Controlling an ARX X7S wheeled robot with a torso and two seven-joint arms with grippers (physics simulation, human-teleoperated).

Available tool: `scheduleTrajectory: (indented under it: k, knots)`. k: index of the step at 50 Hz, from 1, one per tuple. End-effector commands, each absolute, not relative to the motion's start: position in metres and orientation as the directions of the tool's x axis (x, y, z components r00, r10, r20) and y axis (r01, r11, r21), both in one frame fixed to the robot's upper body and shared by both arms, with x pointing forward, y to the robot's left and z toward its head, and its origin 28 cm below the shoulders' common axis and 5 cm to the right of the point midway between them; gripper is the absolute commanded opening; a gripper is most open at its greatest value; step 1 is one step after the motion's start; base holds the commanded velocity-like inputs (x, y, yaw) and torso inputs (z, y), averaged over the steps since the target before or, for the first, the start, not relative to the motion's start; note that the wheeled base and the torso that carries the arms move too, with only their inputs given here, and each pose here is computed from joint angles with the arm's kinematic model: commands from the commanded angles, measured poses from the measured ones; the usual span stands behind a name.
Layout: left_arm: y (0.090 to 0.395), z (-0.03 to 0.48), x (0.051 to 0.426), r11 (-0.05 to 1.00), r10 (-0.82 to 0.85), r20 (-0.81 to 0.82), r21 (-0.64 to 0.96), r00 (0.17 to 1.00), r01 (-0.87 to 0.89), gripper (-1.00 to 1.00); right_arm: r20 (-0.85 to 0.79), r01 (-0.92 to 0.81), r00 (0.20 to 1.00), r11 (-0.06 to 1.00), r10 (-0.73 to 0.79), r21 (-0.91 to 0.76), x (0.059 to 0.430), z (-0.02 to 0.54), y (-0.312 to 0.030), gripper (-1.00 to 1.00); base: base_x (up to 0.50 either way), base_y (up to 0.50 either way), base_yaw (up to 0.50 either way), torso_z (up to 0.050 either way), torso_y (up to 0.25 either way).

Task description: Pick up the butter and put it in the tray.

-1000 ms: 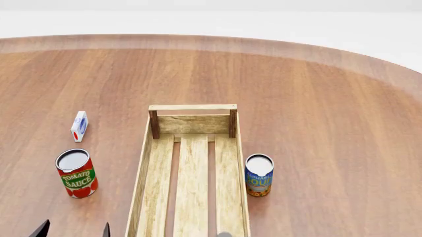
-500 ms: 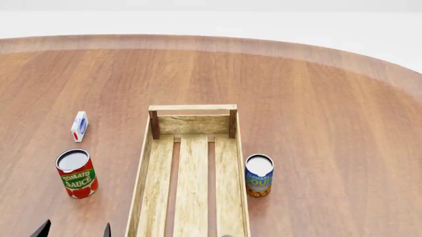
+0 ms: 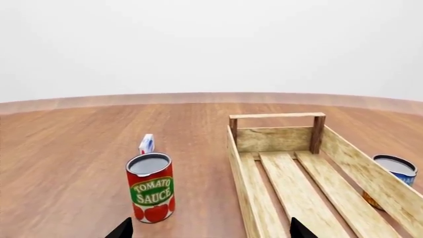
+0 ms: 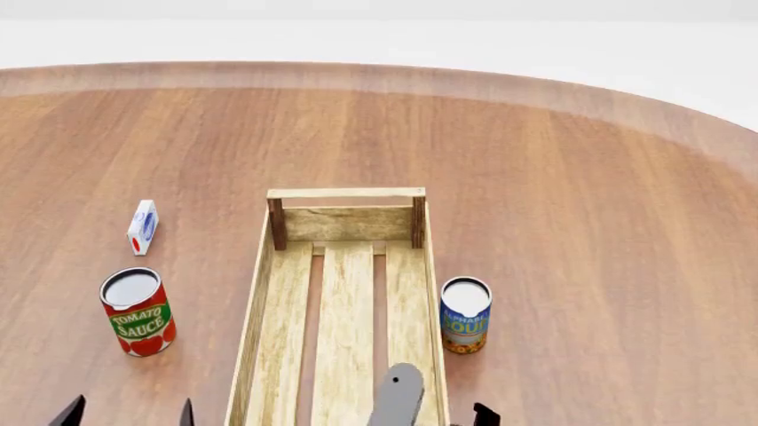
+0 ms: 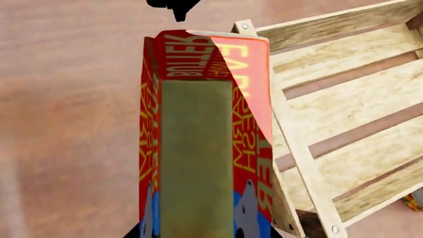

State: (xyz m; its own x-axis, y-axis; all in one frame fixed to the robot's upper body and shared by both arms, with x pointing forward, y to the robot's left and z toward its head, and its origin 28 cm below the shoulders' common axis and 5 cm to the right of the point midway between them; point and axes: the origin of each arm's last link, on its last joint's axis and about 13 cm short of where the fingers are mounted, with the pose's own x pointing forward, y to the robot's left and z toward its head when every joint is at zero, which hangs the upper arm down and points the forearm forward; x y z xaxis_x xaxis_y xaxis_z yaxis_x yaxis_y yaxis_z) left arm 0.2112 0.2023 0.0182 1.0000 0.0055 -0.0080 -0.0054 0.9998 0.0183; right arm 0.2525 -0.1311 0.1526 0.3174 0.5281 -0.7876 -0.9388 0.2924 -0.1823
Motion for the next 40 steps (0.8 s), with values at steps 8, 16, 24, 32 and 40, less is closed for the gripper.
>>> scheduleTrajectory:
  k: [8,16,24,32,40]
  knots:
    - [0.203,0.018,0.212,1.0,0.015,-0.004,0.011,1.0,-0.015,1.0,-0.739,-0.844,0.476,0.484,0.477,-0.231,0.268,0.187,-0.155,-1.0,0.0,0.0,0.0,0.0,0.0]
    - [0.203,0.019,0.212,1.0,0.015,0.0,0.011,1.0,-0.015,1.0,-0.718,-0.76,0.546,0.615,0.432,-0.209,0.287,0.184,-0.176,-1.0,0.0,0.0,0.0,0.0,0.0]
    - [0.203,0.02,0.213,1.0,0.014,0.002,0.01,1.0,-0.014,1.0,-0.603,-0.632,0.684,0.747,0.41,-0.208,0.305,0.196,-0.176,-1.0,0.0,0.0,0.0,0.0,0.001]
    - [0.203,0.02,0.213,1.0,0.011,0.0,0.013,1.0,-0.011,1.0,-0.481,-0.552,0.772,0.814,0.415,-0.183,0.32,0.208,-0.159,-1.0,0.0,0.0,0.0,0.0,0.001]
    - [0.202,0.02,0.213,1.0,0.007,-0.001,0.015,1.0,-0.007,1.0,-0.384,-0.498,0.819,0.86,0.426,-0.107,0.341,0.218,-0.132,-1.0,0.0,0.0,0.0,0.0,0.0]
